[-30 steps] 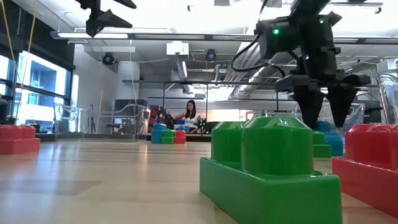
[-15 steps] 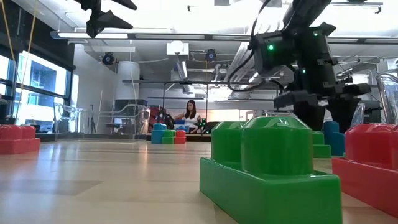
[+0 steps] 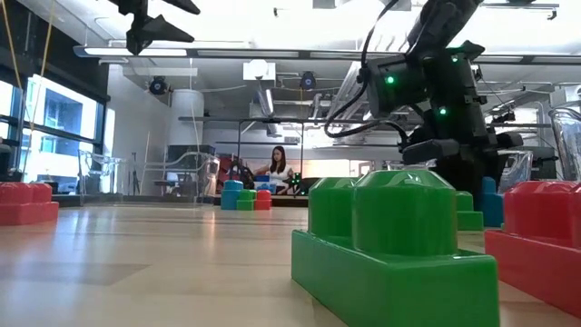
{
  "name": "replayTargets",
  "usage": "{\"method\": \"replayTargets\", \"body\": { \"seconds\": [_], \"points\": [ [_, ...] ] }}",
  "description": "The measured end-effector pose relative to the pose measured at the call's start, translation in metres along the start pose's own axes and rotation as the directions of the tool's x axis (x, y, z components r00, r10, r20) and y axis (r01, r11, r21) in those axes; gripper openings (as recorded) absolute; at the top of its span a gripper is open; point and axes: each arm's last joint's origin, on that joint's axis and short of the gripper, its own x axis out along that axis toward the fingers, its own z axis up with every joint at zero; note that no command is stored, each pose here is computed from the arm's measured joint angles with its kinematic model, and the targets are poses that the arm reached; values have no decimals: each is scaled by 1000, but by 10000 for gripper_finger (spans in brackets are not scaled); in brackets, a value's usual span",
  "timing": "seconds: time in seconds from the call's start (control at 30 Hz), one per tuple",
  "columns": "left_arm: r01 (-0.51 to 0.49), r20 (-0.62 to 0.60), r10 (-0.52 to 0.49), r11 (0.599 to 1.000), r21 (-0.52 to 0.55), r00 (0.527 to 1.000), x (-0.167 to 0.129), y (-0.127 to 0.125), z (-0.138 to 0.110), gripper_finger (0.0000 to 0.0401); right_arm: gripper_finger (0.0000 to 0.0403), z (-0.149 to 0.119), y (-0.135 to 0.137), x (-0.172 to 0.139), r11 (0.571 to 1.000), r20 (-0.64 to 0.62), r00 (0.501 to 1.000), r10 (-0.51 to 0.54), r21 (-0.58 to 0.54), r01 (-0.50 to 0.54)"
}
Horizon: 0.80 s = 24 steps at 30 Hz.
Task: Sort blocks
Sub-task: Put the blue game piece into the top right transparent bin
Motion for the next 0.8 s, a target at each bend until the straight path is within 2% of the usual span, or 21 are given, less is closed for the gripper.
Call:
{"method": "replayTargets", "body": {
  "seconds": [0.1, 0.17, 0.3, 0.43, 0.53, 0.63, 0.67, 0.73, 0.8],
  "points": [
    [27, 15, -26, 999, -37, 1000, -1, -2, 2, 223, 66, -5, -4, -9, 999, -13, 999, 39, -35, -40],
    [95, 57, -92, 994, -54, 994, -4, -5, 7, 223, 50, -9, -9, -22, 996, 3, 996, 84, -41, -84],
    [226, 183, -222, 974, 1, 958, -12, -14, 20, 223, 28, -24, -23, -65, 982, 86, 979, 186, -58, -181],
    [280, 334, -303, 953, 116, 893, -21, -21, 34, 223, 24, -40, -43, -119, 939, 269, 900, 344, -69, -338],
    [269, 430, -326, 944, 188, 842, -27, -24, 43, 223, 23, -52, -65, -155, 900, 458, 792, 404, -45, -433],
    [214, 516, -279, 960, 182, 810, -31, -24, 49, 223, 22, -55, -89, -175, 886, 649, 682, 336, 27, -463],
    [189, 538, -250, 968, 167, 805, -31, -23, 50, 223, 22, -54, -96, -177, 889, 689, 664, 290, 63, -454],
    [142, 559, -196, 980, 139, 806, -30, -20, 52, 223, 22, -47, -109, -174, 903, 722, 667, 182, 146, -403],
    [124, 560, -168, 985, 116, 811, -28, -17, 52, 223, 22, -34, -119, -166, 910, 711, 698, 85, 229, -345]
  ]
}}
